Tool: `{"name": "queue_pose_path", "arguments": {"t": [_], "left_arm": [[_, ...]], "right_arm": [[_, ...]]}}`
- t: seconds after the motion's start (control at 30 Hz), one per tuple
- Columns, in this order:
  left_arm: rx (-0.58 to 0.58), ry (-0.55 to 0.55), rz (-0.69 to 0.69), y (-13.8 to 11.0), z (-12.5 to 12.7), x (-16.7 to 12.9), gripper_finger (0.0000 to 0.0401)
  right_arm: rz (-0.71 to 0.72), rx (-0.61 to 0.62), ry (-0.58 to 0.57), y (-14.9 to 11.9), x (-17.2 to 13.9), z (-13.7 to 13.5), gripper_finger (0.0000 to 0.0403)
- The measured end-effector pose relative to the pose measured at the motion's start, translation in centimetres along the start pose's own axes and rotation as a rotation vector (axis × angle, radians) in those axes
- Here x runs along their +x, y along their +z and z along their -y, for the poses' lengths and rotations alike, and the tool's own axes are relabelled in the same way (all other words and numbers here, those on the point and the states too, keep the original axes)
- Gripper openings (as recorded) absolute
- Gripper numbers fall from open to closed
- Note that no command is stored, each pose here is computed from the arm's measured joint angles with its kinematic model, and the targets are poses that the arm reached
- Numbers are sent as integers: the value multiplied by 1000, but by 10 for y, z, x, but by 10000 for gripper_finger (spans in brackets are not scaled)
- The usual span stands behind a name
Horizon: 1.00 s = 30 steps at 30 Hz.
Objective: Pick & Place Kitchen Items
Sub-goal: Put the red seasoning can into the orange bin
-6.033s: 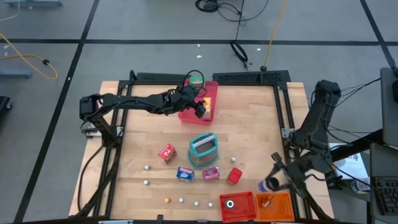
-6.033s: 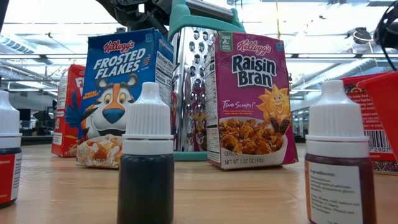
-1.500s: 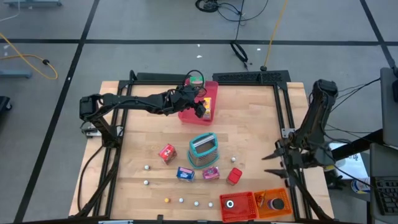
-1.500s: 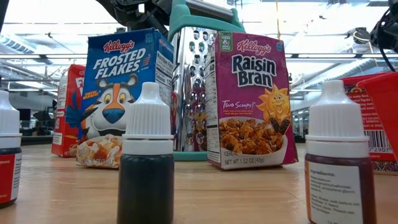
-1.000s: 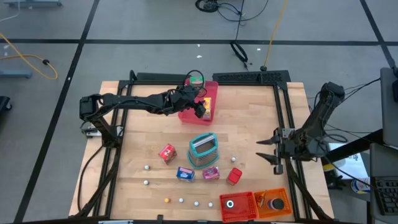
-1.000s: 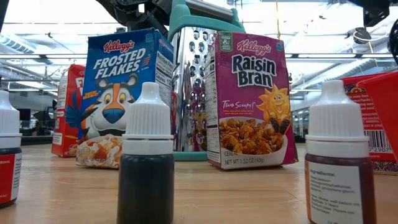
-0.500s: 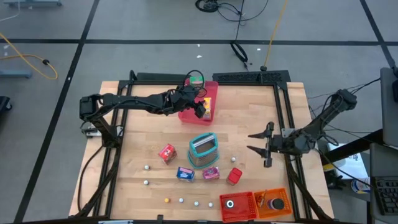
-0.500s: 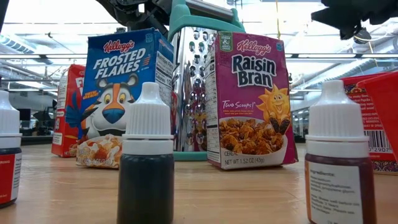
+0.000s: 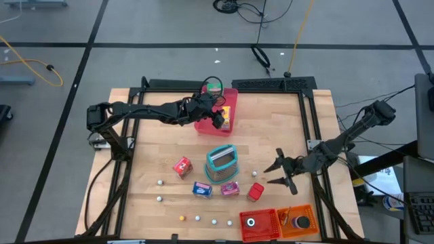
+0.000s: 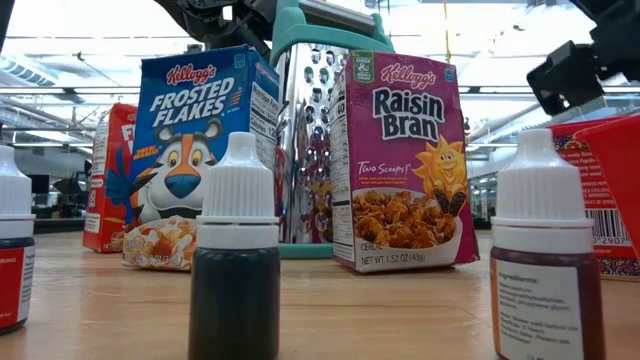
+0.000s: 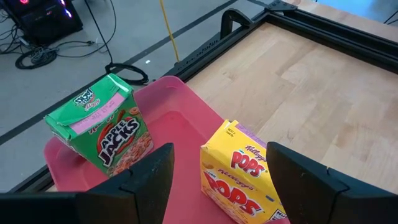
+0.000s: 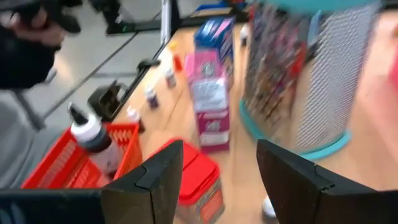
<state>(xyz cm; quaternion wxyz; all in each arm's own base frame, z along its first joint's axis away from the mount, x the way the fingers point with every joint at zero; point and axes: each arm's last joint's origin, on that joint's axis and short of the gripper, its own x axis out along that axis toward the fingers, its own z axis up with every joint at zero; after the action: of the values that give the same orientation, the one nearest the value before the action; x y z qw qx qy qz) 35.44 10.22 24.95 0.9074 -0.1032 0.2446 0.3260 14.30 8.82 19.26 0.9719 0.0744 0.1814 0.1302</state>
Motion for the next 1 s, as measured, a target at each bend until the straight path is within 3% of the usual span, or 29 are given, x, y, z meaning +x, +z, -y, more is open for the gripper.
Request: {"name": "queue_pose_path", "arguments": {"t": [0.77,1.0], "left_arm": [[-15,0,2,0,0,0,257],[-19,0,2,0,0,0,257]], "right_arm": [[-198,8,76,-17,19,7,197],[-266,-58,142,1,29,5,210]]}}
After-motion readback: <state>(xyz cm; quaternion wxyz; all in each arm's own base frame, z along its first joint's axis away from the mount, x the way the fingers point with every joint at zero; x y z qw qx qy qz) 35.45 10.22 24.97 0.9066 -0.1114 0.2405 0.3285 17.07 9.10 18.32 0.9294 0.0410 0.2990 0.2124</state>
